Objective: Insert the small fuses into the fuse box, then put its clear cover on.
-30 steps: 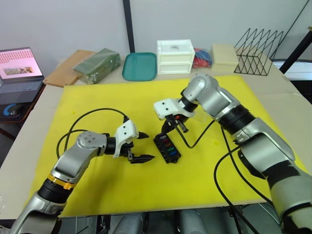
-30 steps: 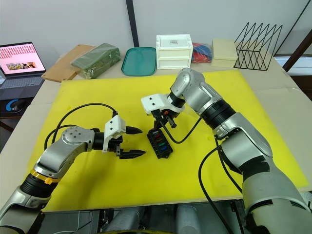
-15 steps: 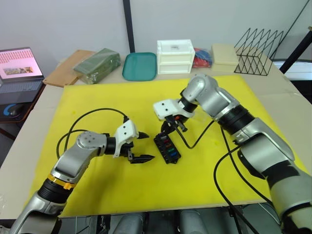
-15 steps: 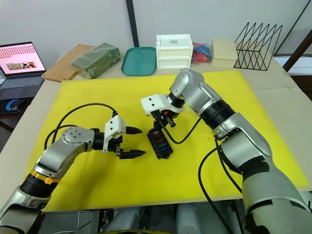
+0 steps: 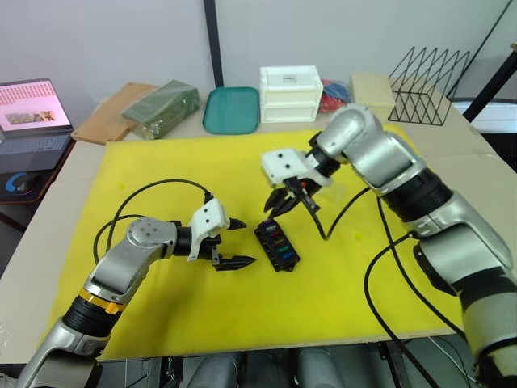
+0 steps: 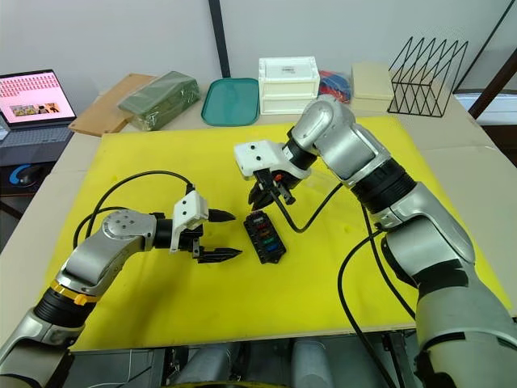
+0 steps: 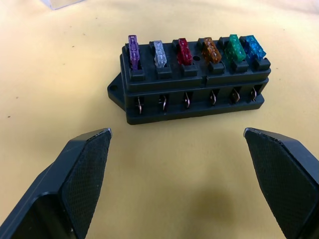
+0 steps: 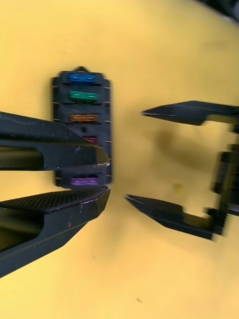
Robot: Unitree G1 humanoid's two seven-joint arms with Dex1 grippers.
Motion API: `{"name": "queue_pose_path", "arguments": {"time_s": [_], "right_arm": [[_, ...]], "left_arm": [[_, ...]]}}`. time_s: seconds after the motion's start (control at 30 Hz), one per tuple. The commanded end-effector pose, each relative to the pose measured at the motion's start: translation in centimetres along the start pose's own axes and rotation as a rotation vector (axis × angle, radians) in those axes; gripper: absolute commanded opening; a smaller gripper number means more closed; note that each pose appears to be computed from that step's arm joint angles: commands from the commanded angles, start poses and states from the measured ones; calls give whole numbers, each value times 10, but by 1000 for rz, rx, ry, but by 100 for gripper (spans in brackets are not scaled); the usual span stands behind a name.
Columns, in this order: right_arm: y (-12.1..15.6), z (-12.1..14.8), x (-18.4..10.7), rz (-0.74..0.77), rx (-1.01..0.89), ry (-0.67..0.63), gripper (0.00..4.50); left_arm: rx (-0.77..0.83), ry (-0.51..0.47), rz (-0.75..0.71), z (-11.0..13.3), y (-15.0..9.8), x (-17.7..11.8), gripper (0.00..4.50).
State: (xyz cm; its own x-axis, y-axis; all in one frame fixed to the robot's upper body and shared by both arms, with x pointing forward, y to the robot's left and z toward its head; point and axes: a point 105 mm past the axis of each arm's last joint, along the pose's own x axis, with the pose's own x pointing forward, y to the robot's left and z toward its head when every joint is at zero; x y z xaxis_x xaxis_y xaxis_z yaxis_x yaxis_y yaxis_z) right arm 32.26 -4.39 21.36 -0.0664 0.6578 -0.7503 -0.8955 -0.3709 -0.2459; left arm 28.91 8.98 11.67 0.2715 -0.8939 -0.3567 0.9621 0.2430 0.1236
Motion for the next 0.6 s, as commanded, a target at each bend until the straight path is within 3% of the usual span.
{"name": "queue_pose_path", "arguments": {"time_s": [0.03, 0.6], "right_arm": [[3, -4, 4, -41, 4, -65, 5], [-5, -28, 12, -92, 113, -118, 5]], "left_arm": [[39, -30, 18, 11, 4, -4, 450], [36, -29, 14, 11, 2, -3, 450]]}}
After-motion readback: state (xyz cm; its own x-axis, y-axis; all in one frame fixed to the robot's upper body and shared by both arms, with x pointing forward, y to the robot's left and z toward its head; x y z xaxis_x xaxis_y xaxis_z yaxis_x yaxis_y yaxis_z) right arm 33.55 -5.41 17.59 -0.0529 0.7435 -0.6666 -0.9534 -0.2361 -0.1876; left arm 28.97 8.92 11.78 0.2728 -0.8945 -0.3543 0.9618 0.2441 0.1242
